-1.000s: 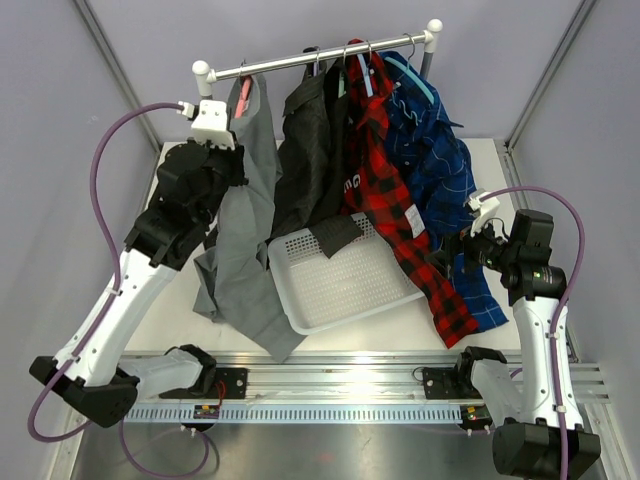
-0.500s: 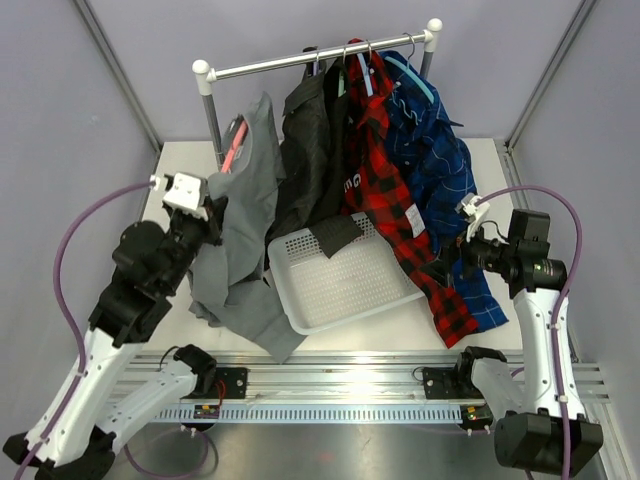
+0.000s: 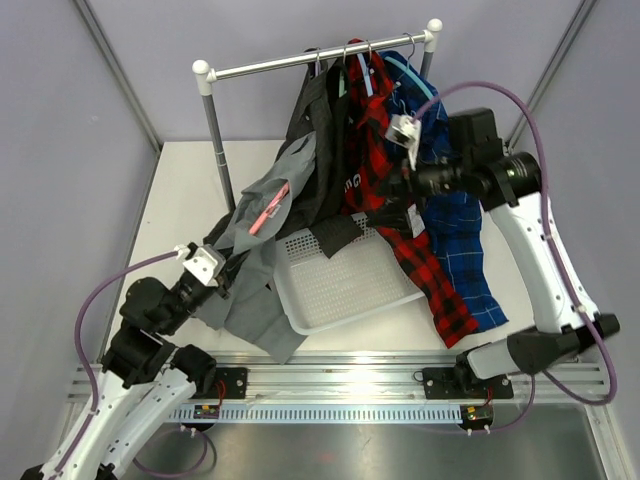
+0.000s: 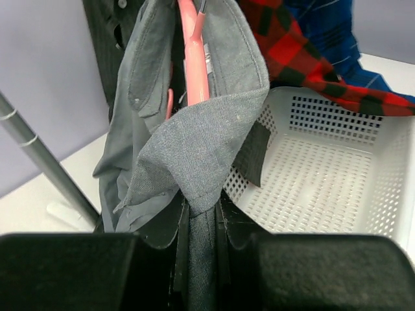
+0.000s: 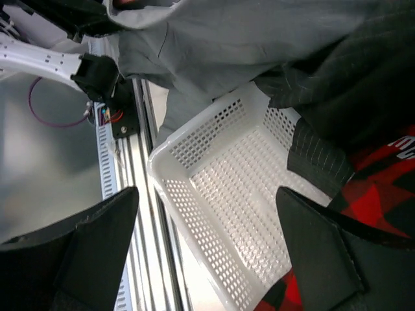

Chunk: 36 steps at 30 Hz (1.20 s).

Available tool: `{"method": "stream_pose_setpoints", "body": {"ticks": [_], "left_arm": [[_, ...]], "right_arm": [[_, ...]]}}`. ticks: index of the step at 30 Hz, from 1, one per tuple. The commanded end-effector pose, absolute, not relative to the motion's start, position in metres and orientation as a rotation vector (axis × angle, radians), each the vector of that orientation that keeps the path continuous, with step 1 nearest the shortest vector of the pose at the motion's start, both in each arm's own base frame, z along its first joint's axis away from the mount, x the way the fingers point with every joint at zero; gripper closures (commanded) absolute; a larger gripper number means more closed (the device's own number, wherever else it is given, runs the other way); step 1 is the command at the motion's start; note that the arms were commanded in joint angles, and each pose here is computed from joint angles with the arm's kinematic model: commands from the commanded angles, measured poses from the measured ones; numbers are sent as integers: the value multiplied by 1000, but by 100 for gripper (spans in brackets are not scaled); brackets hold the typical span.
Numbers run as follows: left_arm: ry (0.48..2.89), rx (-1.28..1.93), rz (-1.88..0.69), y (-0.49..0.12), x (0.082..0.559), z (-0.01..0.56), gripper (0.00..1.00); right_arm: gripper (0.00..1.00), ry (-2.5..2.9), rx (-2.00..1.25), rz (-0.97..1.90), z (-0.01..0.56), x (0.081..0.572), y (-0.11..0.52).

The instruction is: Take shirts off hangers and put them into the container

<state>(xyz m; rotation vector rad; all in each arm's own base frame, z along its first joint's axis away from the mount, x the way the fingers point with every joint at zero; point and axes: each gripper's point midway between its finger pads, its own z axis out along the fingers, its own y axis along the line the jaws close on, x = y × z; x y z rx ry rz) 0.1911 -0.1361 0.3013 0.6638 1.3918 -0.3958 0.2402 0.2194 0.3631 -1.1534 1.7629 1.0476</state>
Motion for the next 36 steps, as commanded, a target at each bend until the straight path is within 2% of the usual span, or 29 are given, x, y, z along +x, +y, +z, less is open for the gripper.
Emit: {"method": "stream_pose_setpoints", "body": {"ticks": [1,7,11,18,21,32,36], "left_arm": [[1140,783,-463,-154,166,344,100],[1123,934,-391,-152,154,323,100],[1134,1006,-269,-140,154,308,100],[928,1322,-3,-137,151,292,100],[910,1411,37,-138,153,283,100],[915,1445,50,-138,155,278,100],[920,1437,46,-138,154,279,100]], "right_arm": [[6,1799,-1138,1016,401,243,247],[5,1831,-1148,1034,396,277,283],[4,1780,-1166,1026,404,280,290],[2,1683,-1249,989,415,283,314],[2,1670,-1321,971,404,276,337],[1,1739,-1530,518,329,279,382],[1,1762,-1508,406,316,293,385]]}}
